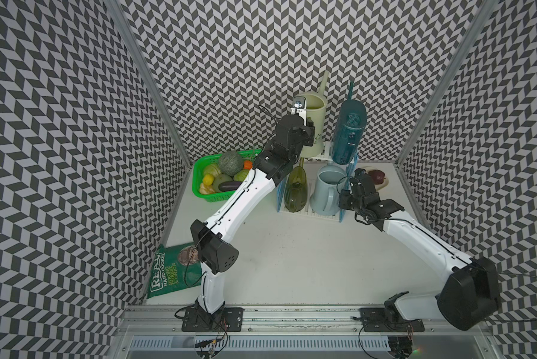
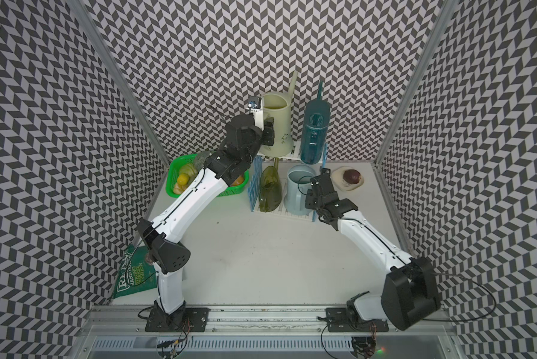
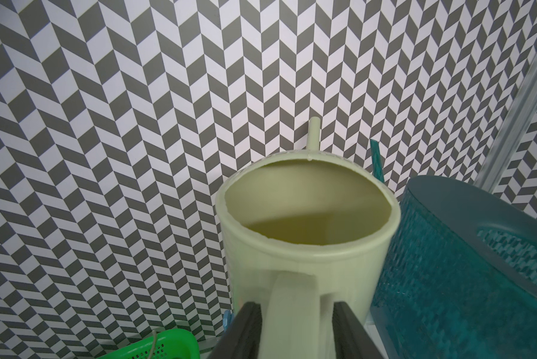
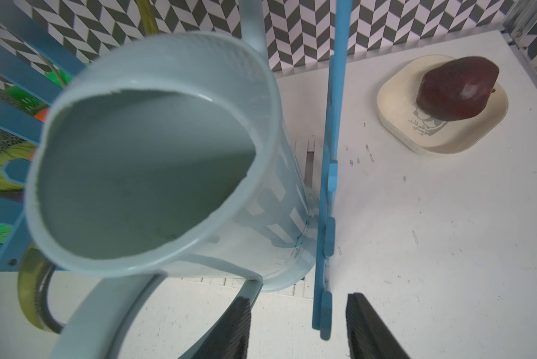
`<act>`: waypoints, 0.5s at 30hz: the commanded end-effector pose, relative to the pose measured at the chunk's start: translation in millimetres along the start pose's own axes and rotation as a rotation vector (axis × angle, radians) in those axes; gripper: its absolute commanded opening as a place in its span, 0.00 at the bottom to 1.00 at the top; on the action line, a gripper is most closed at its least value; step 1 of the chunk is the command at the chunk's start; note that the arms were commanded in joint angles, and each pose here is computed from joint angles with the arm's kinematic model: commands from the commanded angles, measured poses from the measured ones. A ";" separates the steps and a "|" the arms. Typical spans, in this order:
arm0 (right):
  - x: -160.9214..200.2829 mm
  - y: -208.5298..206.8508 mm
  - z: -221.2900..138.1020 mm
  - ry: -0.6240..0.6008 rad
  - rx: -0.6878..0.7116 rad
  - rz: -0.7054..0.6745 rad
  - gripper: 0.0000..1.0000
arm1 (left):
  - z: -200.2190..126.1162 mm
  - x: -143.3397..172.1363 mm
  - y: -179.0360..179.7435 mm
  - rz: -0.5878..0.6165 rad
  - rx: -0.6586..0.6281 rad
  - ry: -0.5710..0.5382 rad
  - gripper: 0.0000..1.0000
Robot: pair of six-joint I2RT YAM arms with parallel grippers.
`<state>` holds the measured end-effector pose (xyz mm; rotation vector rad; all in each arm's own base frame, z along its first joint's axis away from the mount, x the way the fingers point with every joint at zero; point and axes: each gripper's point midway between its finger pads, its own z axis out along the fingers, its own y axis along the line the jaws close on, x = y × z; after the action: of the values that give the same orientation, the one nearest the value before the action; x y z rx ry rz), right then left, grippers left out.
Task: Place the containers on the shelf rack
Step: Adjust the shelf at the center of the board.
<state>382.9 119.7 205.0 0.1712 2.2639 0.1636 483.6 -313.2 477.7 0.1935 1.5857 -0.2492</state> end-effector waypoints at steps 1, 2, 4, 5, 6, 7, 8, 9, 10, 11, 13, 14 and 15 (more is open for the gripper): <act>-15.1 3.3 -20.2 -0.063 -0.031 0.016 0.55 | -15.5 -24.1 -2.9 -0.014 0.017 -0.051 0.50; -16.5 3.0 -23.9 -0.075 -0.037 0.020 0.56 | -18.5 -27.0 -1.6 -0.013 0.017 -0.056 0.50; -19.2 2.1 -29.4 -0.101 -0.047 0.028 0.60 | -26.8 -35.4 1.9 -0.012 0.016 -0.072 0.52; -20.5 0.8 -31.8 -0.115 -0.048 0.032 0.63 | -31.1 -38.8 4.0 -0.012 0.014 -0.078 0.56; -23.2 -1.0 -34.7 -0.133 -0.048 0.037 0.64 | -36.0 -42.8 6.3 -0.010 0.013 -0.087 0.60; -25.8 -2.2 -38.7 -0.151 -0.049 0.041 0.65 | -42.2 -48.4 10.5 -0.008 0.004 -0.098 0.64; -27.5 -2.7 -41.6 -0.163 -0.051 0.044 0.66 | -47.5 -51.4 13.6 -0.004 -0.002 -0.103 0.65; -31.0 -3.8 -46.6 -0.180 -0.053 0.048 0.68 | -54.2 -55.5 17.7 -0.003 -0.009 -0.110 0.65; -34.0 -5.9 -50.3 -0.195 -0.046 0.052 0.70 | -61.1 -58.7 21.1 0.002 -0.013 -0.116 0.65; -36.8 -7.3 -54.0 -0.209 -0.040 0.052 0.73 | -71.0 -67.2 25.9 0.002 -0.016 -0.135 0.66; -43.0 -13.7 -60.8 -0.235 -0.021 0.051 0.78 | -86.1 -70.6 31.5 0.020 -0.011 -0.144 0.69; -47.1 -17.3 -65.5 -0.251 -0.015 0.049 0.80 | -95.8 -74.8 34.0 0.031 -0.001 -0.151 0.70; -50.4 -21.1 -69.6 -0.266 -0.010 0.051 0.83 | -103.5 -75.6 36.7 0.049 0.001 -0.153 0.70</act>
<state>360.2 99.1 257.4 0.2082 2.0939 0.1926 428.4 -269.8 507.4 0.2240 1.5423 -0.2107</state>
